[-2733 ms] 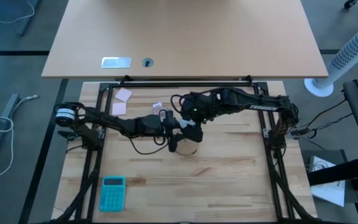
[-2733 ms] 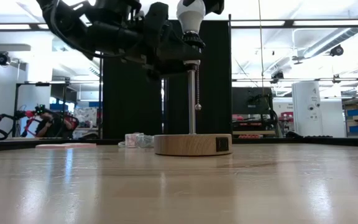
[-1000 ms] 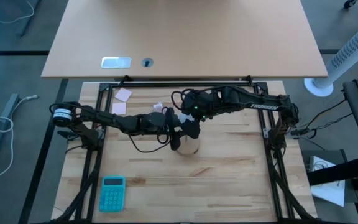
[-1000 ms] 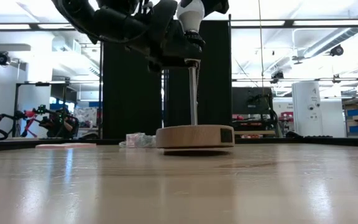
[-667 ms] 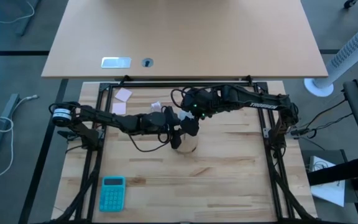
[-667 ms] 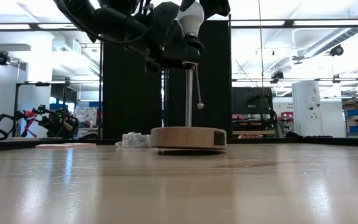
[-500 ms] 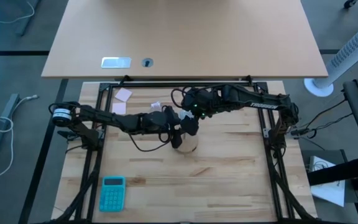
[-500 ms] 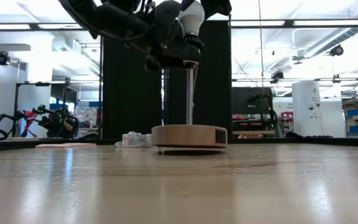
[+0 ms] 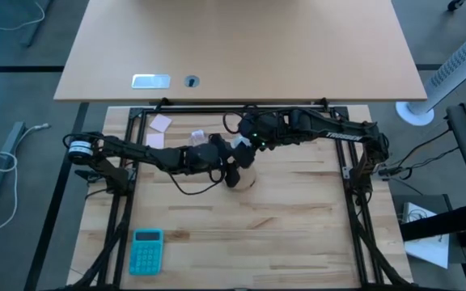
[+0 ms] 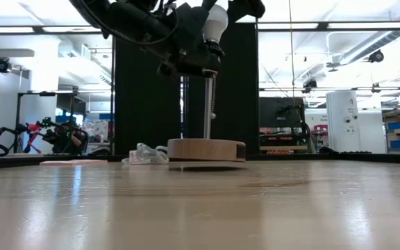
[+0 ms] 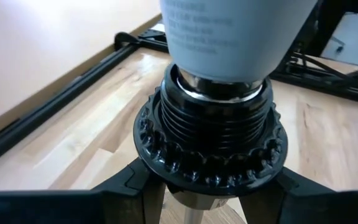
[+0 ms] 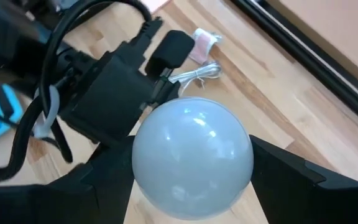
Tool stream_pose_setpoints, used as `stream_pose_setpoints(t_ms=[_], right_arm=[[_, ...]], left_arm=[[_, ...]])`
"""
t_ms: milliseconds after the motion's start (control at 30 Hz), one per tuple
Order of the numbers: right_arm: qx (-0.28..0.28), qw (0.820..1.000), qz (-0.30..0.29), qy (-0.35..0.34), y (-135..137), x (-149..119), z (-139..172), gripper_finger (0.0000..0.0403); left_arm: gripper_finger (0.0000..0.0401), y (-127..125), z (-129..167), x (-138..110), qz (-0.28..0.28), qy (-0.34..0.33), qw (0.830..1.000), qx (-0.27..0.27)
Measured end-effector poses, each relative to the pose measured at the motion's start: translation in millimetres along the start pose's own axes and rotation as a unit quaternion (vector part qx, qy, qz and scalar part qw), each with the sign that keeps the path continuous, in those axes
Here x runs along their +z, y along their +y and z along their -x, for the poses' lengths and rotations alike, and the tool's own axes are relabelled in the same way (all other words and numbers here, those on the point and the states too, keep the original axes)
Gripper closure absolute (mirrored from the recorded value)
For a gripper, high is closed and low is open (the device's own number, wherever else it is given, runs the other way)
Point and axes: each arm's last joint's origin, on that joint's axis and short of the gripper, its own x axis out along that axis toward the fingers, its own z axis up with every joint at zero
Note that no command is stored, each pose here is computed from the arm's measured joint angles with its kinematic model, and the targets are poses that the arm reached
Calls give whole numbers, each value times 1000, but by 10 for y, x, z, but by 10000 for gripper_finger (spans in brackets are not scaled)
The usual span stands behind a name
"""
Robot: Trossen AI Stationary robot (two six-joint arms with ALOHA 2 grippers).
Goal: Screw lightbulb
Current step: Insert the lightbulb into the lamp
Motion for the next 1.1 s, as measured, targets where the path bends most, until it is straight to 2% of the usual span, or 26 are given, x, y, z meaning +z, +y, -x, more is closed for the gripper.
stream_pose_setpoints(t_ms=[167, 567, 867, 1100], right_arm=[[-9, 1000, -21, -6, -16, 10, -3, 127], [-11, 999, -34, -2, -59, 31, -15, 129], [-16, 995, -99, -8, -88, 53, -27, 132], [-14, 990, -140, -11, -98, 67, -30, 132]], left_arm=[[247, 12, -1, 2, 1, -3, 1000, 15], [247, -19, -14, 146, -8, 60, 998, 33], [247, -4, 18, 235, -20, 80, 993, 79], [247, 9, 19, 239, -26, 85, 992, 87]])
